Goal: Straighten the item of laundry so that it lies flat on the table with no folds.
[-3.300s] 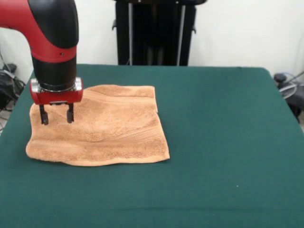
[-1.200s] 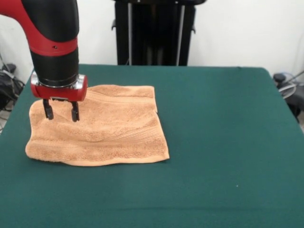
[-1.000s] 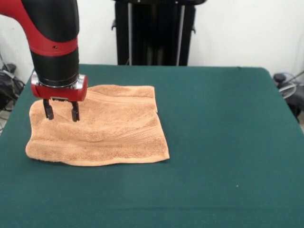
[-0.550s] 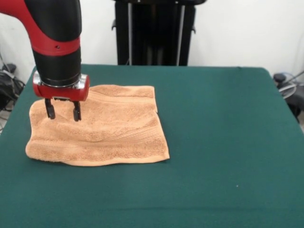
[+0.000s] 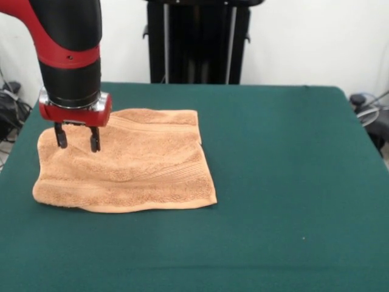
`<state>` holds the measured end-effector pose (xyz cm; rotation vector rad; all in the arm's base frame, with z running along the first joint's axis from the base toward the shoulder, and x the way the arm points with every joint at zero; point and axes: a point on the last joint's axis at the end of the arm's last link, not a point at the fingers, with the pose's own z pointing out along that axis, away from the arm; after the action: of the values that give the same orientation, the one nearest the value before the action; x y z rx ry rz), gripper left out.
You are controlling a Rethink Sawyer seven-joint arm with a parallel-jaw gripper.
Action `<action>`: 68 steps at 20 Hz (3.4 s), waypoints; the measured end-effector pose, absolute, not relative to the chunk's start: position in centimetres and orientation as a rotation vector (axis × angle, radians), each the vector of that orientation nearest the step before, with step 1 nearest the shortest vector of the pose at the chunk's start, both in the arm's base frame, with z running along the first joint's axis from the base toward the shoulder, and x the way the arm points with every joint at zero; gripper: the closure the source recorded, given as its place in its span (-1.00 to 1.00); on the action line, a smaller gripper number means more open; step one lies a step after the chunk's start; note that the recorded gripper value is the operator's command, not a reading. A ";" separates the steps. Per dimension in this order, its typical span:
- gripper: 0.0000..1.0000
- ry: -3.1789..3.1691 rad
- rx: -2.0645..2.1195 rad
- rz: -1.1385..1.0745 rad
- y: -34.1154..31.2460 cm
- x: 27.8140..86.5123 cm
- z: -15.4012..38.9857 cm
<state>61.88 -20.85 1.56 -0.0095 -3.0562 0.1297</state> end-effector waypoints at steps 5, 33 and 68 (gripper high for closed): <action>-1.00 -3.057 0.005 0.121 -19.6 62.3 1.5; -1.00 -3.035 0.089 0.093 -14.8 62.7 0.3; 1.00 -3.028 0.054 0.137 -16.5 61.6 0.3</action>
<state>61.55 -16.48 0.34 0.0545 -3.0279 0.1367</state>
